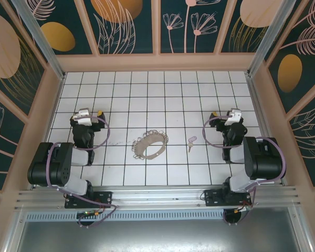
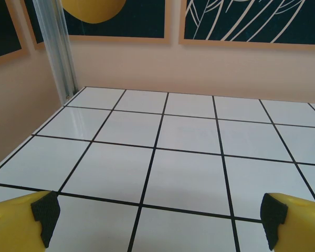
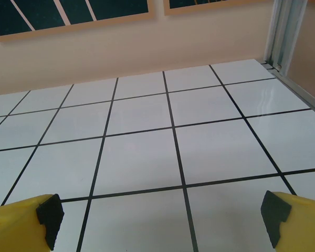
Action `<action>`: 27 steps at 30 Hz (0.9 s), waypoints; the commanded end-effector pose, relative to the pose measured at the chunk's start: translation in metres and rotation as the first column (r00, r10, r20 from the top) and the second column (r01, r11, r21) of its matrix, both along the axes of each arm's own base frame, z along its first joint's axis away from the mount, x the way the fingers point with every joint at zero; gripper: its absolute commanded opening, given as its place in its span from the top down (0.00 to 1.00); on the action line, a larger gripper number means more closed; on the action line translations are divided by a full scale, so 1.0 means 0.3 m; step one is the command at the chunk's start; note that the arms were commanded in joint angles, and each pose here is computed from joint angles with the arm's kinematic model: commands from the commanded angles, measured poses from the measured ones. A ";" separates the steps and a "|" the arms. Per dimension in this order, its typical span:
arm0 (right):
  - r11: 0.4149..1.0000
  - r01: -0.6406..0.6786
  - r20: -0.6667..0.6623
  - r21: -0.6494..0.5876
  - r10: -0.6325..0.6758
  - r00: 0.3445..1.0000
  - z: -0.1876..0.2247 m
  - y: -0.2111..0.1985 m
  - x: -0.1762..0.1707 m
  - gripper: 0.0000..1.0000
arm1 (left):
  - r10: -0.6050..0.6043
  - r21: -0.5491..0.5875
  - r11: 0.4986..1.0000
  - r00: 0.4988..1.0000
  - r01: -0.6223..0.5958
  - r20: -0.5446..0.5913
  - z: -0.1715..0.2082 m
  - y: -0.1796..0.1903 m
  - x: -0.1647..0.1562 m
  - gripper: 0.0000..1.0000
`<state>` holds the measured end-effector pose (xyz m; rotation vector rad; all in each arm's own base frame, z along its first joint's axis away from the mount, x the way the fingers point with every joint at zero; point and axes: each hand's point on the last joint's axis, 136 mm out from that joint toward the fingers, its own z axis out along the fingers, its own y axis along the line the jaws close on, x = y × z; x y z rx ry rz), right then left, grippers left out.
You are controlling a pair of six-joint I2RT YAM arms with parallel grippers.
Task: Put the keys on the keyring
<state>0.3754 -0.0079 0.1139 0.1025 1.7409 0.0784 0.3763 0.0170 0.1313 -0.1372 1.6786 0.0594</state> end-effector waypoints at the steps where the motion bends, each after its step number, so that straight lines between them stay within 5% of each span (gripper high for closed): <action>1: 1.000 -0.012 0.020 0.000 0.012 1.000 0.021 0.002 0.010 0.01 | -0.004 -0.012 1.000 1.000 0.004 0.020 0.015 0.001 0.002 0.01; 27: 1.000 -0.010 0.021 0.001 0.010 1.000 0.022 0.000 0.011 0.01 | -0.008 -0.014 1.000 1.000 0.008 0.012 0.011 -0.002 0.010 0.01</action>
